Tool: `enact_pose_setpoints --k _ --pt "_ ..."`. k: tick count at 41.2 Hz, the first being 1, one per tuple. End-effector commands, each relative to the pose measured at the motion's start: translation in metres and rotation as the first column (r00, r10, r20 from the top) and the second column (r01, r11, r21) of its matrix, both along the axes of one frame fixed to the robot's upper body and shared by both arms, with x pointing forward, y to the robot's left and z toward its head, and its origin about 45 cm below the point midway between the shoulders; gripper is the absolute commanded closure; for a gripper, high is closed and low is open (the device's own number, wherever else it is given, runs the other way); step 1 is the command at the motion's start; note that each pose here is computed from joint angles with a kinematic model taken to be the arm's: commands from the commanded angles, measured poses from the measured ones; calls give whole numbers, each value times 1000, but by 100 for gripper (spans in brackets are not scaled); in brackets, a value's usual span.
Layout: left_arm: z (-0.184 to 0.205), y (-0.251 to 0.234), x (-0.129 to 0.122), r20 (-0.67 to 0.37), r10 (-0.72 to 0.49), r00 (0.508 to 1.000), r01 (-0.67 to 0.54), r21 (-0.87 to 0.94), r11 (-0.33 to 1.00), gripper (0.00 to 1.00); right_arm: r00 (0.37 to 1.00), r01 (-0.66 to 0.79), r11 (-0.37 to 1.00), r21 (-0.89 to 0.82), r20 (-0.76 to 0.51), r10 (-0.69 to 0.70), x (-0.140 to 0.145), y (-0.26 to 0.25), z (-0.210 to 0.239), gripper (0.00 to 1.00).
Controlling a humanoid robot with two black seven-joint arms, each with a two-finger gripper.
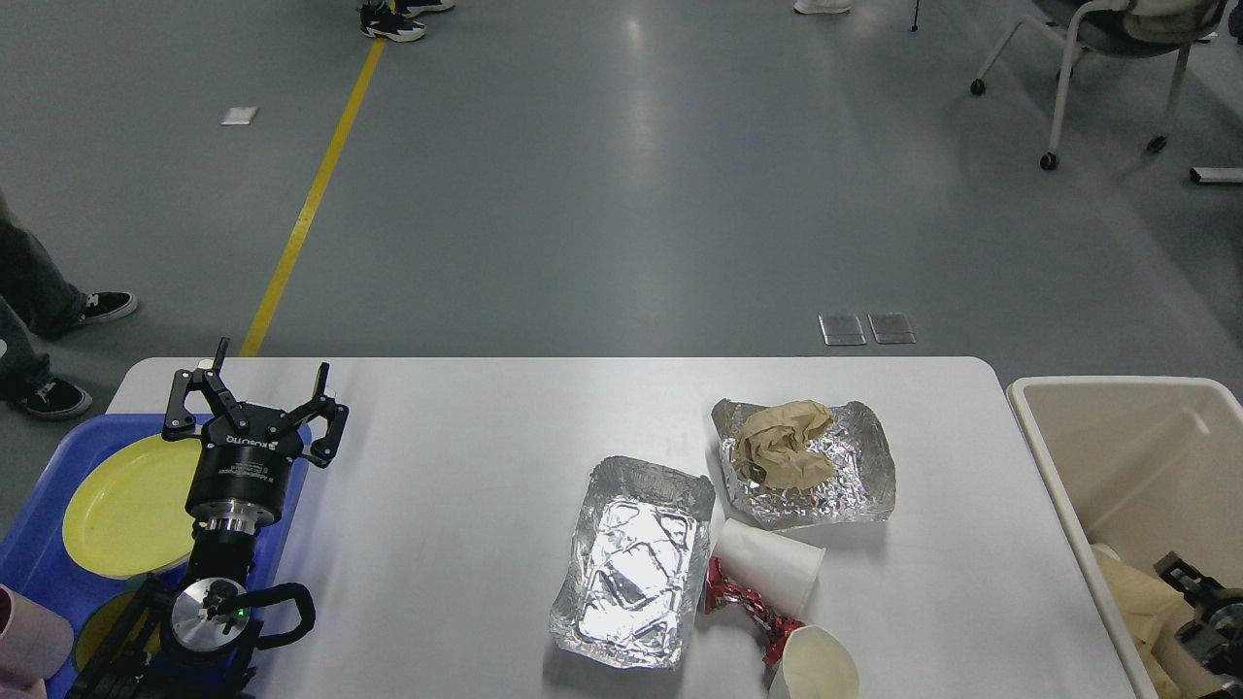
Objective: Tidy desktop
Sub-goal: 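Release the bag in the bin and raise the right gripper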
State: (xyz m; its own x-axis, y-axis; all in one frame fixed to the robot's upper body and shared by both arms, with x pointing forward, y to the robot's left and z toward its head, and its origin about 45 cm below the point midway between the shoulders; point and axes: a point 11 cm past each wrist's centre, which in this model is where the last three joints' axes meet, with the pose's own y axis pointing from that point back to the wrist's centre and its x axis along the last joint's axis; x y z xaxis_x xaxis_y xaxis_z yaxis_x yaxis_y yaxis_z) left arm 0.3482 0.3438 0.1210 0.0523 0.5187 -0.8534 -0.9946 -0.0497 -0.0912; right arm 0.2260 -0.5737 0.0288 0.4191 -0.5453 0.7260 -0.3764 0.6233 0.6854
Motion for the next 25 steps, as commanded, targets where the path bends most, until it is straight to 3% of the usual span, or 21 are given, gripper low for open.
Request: enact_pose_setpoints --k 1,5,9,16,25 --pt "0 0 0 0 1 1000 -1 -1 1000 4 1000 13 1000 20 -3 -13 7 -8 15 0" --pt "0 0 0 0 -2 1000 2 0 1000 4 1000 9 998 55 -11 -9 21 -8 35 0" --pt "0 0 0 -1 -1 1000 1 1 1000 4 995 -87 994 64 -52 90 60 2 75 0" --pt "0 0 0 0 -2 1000 2 0 1000 4 971 -177 976 127 -138 194 97 25 128 0" --pt "0 0 0 -1 0 1000 0 -1 1000 4 911 -288 905 313 -202 359 144 100 222 0"
